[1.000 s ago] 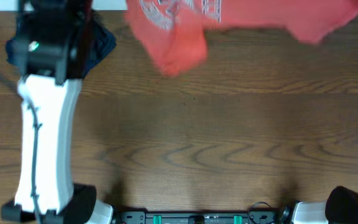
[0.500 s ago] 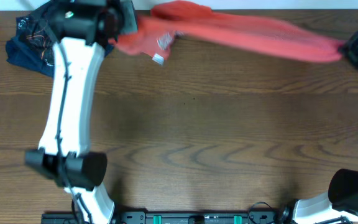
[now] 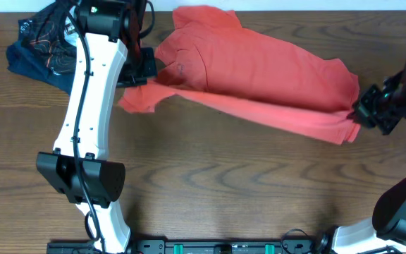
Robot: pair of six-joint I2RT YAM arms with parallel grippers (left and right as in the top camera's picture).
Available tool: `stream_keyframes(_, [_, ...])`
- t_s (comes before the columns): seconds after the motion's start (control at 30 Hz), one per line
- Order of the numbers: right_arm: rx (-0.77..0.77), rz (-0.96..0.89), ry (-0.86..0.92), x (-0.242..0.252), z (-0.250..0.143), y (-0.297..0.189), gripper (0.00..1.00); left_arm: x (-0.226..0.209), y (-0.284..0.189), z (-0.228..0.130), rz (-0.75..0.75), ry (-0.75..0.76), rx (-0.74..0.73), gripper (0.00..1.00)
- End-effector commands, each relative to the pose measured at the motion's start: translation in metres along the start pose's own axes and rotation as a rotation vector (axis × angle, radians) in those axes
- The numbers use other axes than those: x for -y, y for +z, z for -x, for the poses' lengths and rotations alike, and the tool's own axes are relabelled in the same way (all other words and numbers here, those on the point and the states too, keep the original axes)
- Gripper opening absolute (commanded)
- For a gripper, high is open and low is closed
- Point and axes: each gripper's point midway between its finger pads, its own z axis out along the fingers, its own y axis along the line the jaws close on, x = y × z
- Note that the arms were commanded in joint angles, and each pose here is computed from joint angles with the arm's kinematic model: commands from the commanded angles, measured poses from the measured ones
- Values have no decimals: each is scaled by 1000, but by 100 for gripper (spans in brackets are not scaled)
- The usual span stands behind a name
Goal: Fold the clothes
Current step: 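Lay the shirt flat and pull its near edge toward the robot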
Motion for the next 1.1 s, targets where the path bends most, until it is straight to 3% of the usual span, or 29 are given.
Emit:
stream_keyframes(0.0, [-1, -24, 16, 8, -5, 5, 1, 7, 7, -28, -23, 0, -112, 6])
stream_keyframes(0.2, [-10, -76, 26, 20, -11, 4, 1, 17, 39, -67, 47, 46, -253, 6])
stream_keyframes(0.53, [70, -122, 6, 32, -33, -31, 1, -8, 45, -124, 110, 18, -190, 6])
stream_keyframes(0.77, [15, -153, -1, 59, -71, -6, 1, -31, 40, -166, 107, -2, -191, 6])
stream_keyframes(1.07, [99, -190, 97, 82, -76, 1, 1, -39, 59, -217, 73, -7, -317, 6])
